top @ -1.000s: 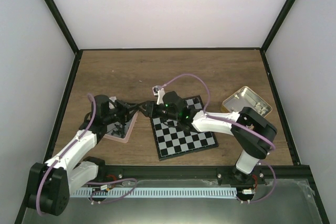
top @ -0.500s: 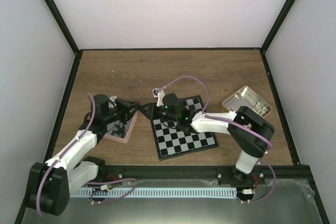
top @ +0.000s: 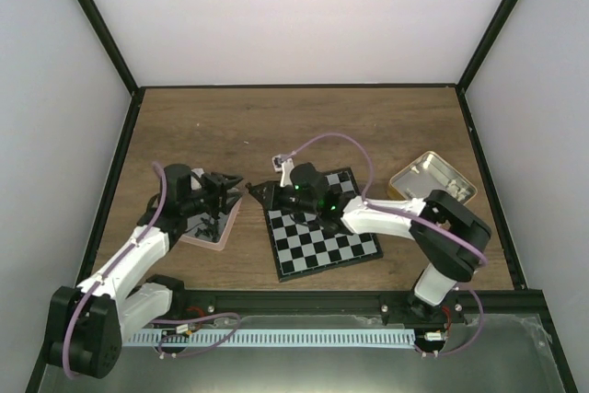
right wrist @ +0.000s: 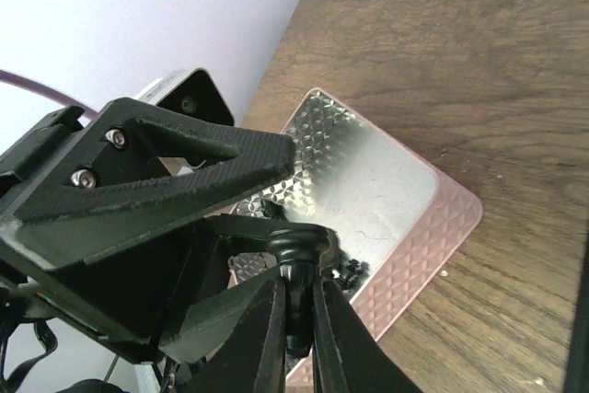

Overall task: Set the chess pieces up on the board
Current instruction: Place the chess piece on the chessboard.

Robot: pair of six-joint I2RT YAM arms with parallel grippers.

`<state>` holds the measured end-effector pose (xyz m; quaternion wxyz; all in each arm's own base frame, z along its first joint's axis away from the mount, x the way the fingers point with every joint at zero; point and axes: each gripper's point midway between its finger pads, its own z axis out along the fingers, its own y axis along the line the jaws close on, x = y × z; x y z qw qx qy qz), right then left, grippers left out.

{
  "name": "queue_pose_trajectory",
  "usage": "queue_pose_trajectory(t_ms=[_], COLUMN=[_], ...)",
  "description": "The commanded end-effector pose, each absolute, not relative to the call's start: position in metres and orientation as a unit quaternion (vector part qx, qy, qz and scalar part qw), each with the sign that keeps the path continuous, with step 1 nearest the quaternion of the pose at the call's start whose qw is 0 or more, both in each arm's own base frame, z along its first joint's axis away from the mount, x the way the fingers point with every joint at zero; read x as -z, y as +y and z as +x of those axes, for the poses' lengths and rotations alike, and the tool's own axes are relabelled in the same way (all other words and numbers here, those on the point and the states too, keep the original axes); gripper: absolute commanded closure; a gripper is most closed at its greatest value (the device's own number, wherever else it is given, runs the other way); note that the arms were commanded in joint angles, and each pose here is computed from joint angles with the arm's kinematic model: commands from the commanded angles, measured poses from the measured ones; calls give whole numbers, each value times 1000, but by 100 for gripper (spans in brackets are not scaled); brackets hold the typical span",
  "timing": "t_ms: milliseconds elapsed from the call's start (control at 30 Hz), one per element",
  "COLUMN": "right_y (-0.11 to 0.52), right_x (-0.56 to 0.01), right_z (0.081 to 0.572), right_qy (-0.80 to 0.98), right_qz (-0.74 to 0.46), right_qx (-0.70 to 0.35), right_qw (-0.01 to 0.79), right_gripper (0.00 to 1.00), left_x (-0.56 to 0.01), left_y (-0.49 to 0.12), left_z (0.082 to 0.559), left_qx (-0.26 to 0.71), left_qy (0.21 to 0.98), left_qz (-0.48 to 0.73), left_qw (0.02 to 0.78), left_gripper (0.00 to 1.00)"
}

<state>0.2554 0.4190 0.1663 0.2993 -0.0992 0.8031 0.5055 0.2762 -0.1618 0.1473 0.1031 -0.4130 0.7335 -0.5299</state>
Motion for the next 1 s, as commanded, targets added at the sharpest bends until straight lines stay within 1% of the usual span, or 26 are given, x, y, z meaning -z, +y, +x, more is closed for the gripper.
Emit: queue_pose_trajectory(t_ms=[0,100,167,267,400,533,600,767,967], right_y=[389,347,316,275,234,202,192,184,183], right_x=[-176,-156,-149,-137,-117,-98,-93,-83,-69], right_z=[268,276,282,276,253,229,220,198,171], right_qy=[822,864,887,919,954,979,985,991,990], right_qz=[-93,-90,-91,-96,-98,-88,-79,-84,-125], right_qx=[-480,-424,-378,-303,-220,-144,-122,-96,-61], right_qw=[293,256,250,231,177,116,93,36,-27], right_gripper=[99,99,99,99,99,99,99,99,96], left_x=[-149,-157,-170,-184,-201,-210,-209,-196,-195], left_y=[-147,-138,-134,-125,-120,-122,-118,-89,-81], left_z=[277,280,287,294,304,313,317,322,319], left_qx=[468,432,409,351,297,277,259,173,151], left_qy=[783,811,830,861,883,888,890,904,900], left_qz=[-378,-335,-288,-220,-139,-83,-74,-93,-88], left_qw=[158,206,248,295,335,358,366,380,399], left_gripper=[48,43,40,39,38,38,38,38,38])
